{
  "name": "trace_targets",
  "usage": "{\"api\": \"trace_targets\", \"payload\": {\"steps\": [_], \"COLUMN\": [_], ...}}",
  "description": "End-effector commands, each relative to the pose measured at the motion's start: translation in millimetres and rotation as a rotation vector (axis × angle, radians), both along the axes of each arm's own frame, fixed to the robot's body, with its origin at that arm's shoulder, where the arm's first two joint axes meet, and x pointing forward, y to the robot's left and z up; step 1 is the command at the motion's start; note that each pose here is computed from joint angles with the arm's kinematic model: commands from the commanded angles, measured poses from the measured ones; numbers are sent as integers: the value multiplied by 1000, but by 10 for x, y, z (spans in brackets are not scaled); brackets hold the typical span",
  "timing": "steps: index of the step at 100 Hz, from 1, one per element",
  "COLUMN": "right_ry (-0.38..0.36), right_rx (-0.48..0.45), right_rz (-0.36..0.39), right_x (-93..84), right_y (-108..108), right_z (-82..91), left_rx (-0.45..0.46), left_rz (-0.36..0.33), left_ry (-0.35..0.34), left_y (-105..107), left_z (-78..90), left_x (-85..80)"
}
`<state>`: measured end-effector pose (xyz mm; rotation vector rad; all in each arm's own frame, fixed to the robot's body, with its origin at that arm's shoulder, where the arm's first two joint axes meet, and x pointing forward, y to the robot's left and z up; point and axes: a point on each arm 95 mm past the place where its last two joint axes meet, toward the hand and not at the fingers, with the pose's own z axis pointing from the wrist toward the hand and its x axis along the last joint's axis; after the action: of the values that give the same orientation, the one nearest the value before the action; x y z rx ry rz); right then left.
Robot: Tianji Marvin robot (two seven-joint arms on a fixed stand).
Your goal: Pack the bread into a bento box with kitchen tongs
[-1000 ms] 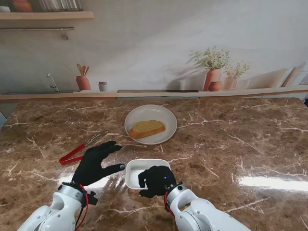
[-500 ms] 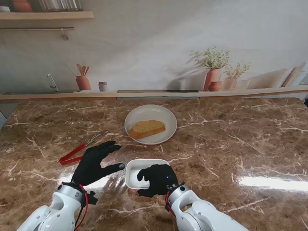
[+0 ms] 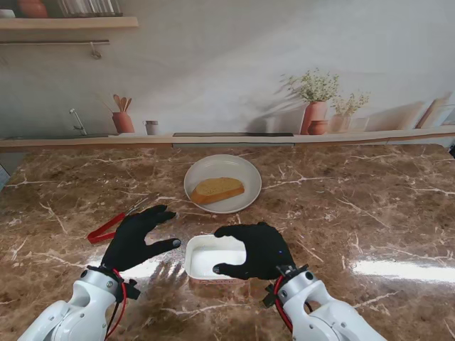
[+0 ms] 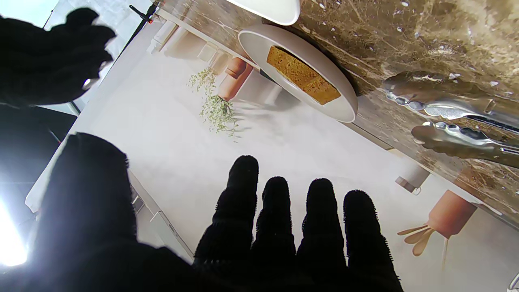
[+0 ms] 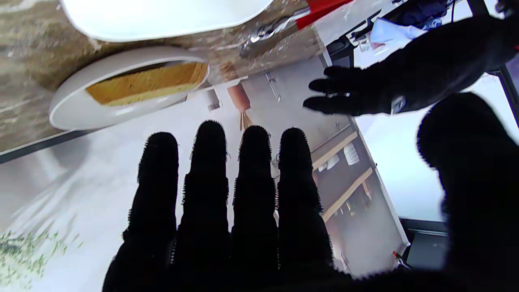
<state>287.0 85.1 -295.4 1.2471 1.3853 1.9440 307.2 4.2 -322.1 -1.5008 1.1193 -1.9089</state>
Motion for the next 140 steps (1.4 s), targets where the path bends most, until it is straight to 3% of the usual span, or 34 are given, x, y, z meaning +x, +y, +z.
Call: {"api": "trace_targets", "payload": {"steps": [1, 23, 45, 65, 84, 102, 118, 140], "right_ry": [7, 16, 70, 81, 100, 119, 129, 144], "right_rx": [-10, 8, -1, 12, 14, 15, 15, 11], "right_rz": [-19, -60, -126, -200, -231, -230, -236, -227], "right_x": [19, 171, 320, 411, 443, 462, 491, 532], "right_y": [-116, -602, -1031, -1277, -1322, -1307, -1296, -1264], "right_z": [-6, 28, -193, -315, -378, -434, -481, -503], "left_rx": [6, -1, -4, -1, 39, 198, 314, 399], "left_rz": [-4, -3, -7, 8, 23, 63, 128, 149], "left_ry": [3, 16, 33, 42, 33, 46, 112, 301], "left_y": [-5, -38, -75, -44, 129, 575, 937, 1189], "left_z": [0, -43, -109, -149, -89, 69, 207, 277], "left_x": [-12, 7, 9, 8, 136, 420, 636, 915]}}
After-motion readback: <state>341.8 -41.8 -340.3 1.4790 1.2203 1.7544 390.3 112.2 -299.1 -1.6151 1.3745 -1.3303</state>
